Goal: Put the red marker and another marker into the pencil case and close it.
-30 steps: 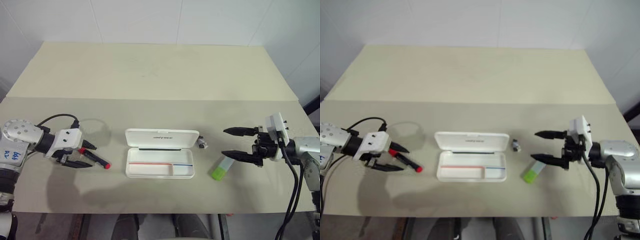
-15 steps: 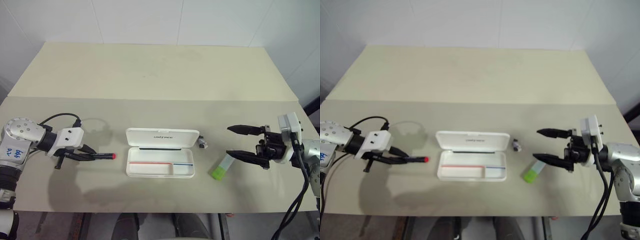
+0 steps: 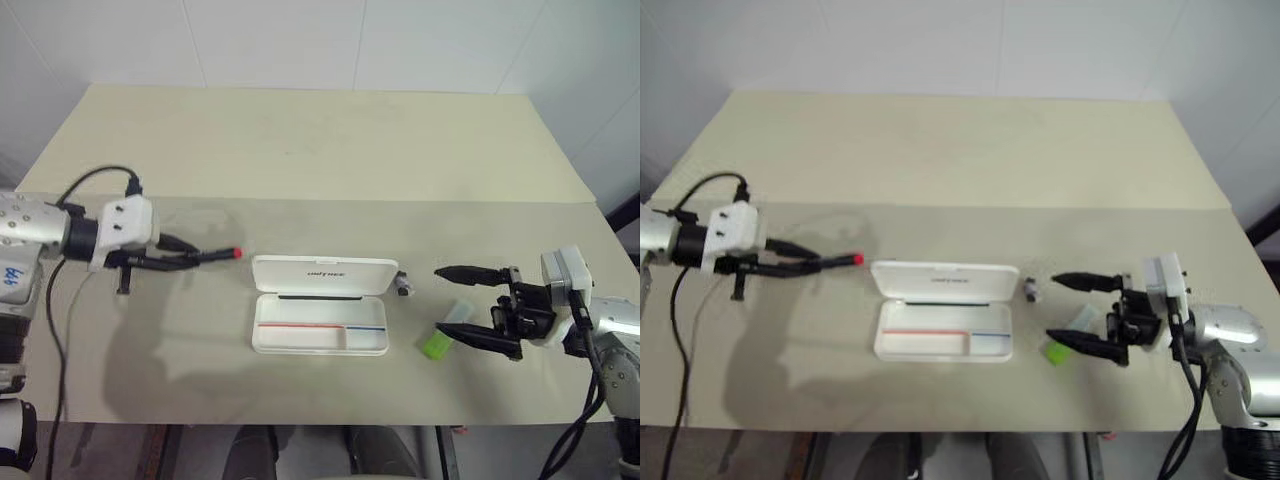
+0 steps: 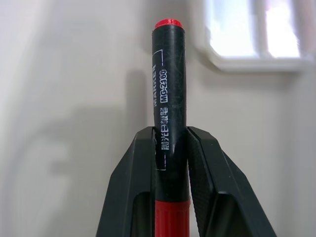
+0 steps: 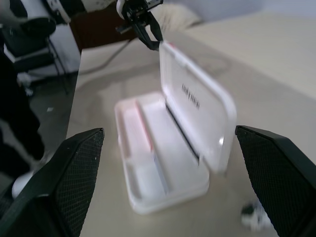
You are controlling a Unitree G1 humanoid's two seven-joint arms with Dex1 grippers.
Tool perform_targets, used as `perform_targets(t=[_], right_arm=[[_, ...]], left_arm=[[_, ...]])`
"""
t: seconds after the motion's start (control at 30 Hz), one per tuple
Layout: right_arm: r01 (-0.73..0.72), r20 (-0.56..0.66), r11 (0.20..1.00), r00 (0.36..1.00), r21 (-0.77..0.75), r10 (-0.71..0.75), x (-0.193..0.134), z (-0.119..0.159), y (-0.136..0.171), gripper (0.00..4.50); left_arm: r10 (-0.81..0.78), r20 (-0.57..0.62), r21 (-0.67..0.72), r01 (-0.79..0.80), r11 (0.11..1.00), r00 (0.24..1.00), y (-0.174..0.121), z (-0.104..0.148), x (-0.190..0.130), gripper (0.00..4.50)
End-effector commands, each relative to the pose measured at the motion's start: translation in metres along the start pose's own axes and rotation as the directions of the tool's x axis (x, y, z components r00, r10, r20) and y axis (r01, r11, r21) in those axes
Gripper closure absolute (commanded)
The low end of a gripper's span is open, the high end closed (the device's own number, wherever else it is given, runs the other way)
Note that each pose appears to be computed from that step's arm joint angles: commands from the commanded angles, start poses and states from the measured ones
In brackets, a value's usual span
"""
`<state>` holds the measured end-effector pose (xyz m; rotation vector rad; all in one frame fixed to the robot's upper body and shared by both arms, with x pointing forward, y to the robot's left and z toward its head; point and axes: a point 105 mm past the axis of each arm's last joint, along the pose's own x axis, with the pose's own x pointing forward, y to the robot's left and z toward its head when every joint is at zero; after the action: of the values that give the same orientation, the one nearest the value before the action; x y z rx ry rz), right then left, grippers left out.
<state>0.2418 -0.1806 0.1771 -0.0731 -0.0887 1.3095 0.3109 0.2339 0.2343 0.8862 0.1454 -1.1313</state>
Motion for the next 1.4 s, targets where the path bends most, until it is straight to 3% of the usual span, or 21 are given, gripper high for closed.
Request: perform_targets(t=[0.03, 0.27, 0.73, 0.97, 1.4], right_arm=[[0.017, -0.005, 1.000, 1.000, -0.026, -0.017, 0.001, 0.002, 0.001, 0.00], [0.033, -0.059, 0.999, 0.998, -0.016, -0.034, -0.007, -0.013, 0.000, 0.00], [0.115, -0.098, 0.993, 0.988, -0.030, -0.118, -0.020, -0.023, -0.006, 0.00], [0.084, 0.000, 0.996, 0.997, -0.006, -0.084, -0.020, -0.012, 0.004, 0.00], [0.117, -0.031, 0.993, 0.993, -0.017, -0.118, -0.019, -0.021, 0.002, 0.00]], left_arm=[[0.068, 0.103, 0.078, -0.076, 0.994, 0.992, 0.010, 0.038, -0.009, 3.96], [0.033, 0.294, 0.135, -0.076, 0.988, 0.955, 0.012, 0.101, 0.009, 3.96], [-0.126, 0.365, 0.007, 0.133, 0.991, 0.922, -0.031, 0.147, 0.068, 3.96], [-0.261, 0.329, -0.031, 0.286, 0.958, 0.908, -0.062, 0.152, 0.086, 3.96], [-0.359, 0.168, -0.028, 0.369, 0.929, 0.918, -0.098, 0.129, 0.122, 3.96]])
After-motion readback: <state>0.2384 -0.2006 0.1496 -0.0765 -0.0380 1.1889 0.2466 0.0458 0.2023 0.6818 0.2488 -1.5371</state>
